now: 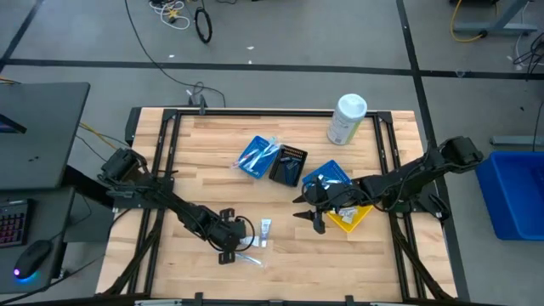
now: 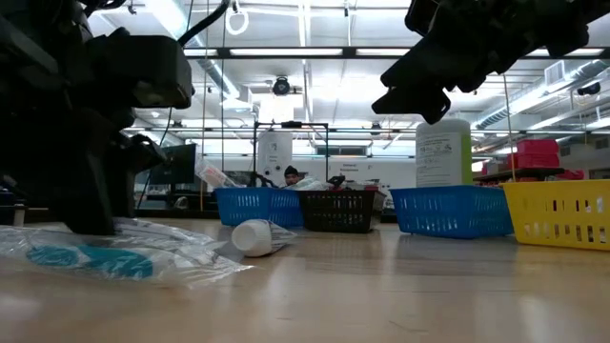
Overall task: Pick & Place Travel size toiletries
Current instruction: Put the left toothpaste into the yellow basket
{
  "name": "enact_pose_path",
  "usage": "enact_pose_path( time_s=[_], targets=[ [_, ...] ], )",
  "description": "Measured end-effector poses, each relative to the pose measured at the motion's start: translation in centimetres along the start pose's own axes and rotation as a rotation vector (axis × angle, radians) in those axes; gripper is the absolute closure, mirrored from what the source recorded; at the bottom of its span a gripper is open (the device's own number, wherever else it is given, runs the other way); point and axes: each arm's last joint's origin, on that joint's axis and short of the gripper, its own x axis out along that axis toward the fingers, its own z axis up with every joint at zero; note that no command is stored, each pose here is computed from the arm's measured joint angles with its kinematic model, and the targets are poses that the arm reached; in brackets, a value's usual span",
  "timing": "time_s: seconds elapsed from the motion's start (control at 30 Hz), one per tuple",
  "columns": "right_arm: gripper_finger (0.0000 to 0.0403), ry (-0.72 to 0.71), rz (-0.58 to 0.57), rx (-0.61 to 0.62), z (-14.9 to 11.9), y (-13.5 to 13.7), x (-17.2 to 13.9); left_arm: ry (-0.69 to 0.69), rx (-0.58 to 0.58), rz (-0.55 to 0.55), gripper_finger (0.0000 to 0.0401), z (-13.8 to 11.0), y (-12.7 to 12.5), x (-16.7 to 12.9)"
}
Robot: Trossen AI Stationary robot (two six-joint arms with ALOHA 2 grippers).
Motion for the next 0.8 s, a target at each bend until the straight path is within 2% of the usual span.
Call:
enact_pose_path(
  time_s=[0.17,0.4,0.53,0.67,0.8],
  targets=[
    [0.0175,-0.022,0.010,0.003,0.0,0.1,0.3,-0.083,-0.016,0.049,0.0304,0.4,0.1,0.1],
    [0.0188,-0.058,0.081,0.009,-0.5,0.4,2.1,-0.299,0.016,0.092,0.0294,2.0,-0.5,-0.2],
    [0.0192,-0.076,0.119,0.025,-1.2,0.8,3.2,-0.443,0.035,0.177,0.0298,2.9,-0.6,-0.5],
    [0.0186,-0.087,0.123,0.139,-1.7,0.7,4.1,-0.577,0.032,0.302,0.0298,4.0,-0.3,-0.9],
    [0.0177,-0.106,0.062,0.337,-1.8,0.5,4.3,-0.614,0.090,0.378,0.0295,4.6,0.2,-1.1]
  ],
)
